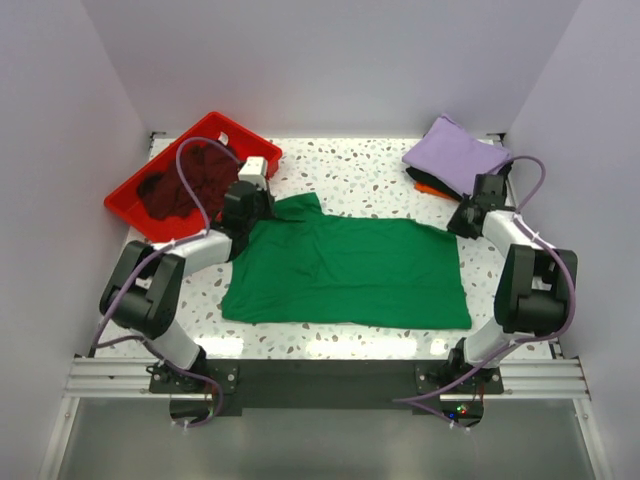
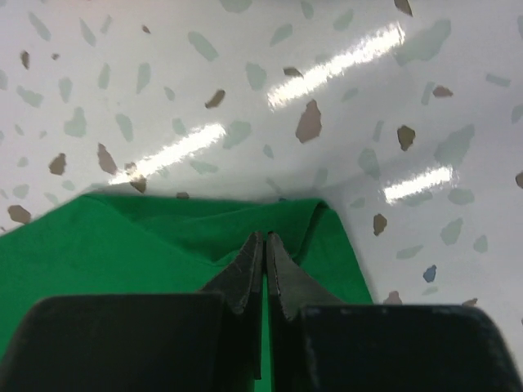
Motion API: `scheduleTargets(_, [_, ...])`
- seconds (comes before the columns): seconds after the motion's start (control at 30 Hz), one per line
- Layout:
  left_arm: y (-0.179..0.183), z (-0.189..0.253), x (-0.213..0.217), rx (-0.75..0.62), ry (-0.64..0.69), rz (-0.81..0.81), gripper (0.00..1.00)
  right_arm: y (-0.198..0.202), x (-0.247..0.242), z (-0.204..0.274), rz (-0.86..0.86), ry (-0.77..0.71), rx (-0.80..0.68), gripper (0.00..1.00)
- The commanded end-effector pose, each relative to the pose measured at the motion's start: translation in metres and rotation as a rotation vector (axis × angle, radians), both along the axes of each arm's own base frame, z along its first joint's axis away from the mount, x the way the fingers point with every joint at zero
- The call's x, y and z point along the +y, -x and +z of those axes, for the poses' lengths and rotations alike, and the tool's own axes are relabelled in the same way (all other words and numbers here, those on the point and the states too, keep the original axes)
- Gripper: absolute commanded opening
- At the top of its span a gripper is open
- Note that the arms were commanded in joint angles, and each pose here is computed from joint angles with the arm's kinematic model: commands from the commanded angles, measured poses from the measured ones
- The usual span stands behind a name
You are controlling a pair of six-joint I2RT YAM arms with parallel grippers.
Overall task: Fold and stack the t-shirts
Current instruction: Fold the tshirt
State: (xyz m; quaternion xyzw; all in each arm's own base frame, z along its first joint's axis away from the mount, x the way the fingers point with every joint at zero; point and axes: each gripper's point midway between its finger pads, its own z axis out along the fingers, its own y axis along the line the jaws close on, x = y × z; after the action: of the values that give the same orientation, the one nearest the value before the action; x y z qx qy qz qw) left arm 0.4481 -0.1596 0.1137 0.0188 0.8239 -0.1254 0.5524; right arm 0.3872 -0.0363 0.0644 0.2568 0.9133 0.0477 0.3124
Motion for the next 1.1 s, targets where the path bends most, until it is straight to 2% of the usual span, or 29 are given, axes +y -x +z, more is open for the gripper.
scheduleTargets(0.0, [0.017,0.026,0.004,-0.092,0.076,0.002,0.00,0.012,-0.007,0.007,-0.013,0.053,-0.012,0.00])
scheduleTargets(0.17, [0.050,0.013,0.008,-0.066,0.114,-0.024,0.00,0.027,-0.008,0.012,-0.021,0.069,-0.023,0.00])
scheduleTargets(0.43, [0.096,0.021,0.025,-0.102,0.158,-0.004,0.00,0.047,-0.013,0.018,-0.048,0.107,-0.027,0.00])
scheduleTargets(0.57, [0.111,0.030,0.029,-0.122,0.179,-0.011,0.00,0.057,-0.017,0.018,-0.068,0.126,-0.023,0.00])
scheduleTargets(0.73, [0.129,0.020,0.035,-0.110,0.193,-0.002,0.00,0.068,-0.016,0.024,-0.079,0.130,-0.045,0.00])
scheduleTargets(1.07, [0.148,0.019,0.041,-0.122,0.230,0.008,0.00,0.093,-0.016,0.027,-0.102,0.139,-0.060,0.00])
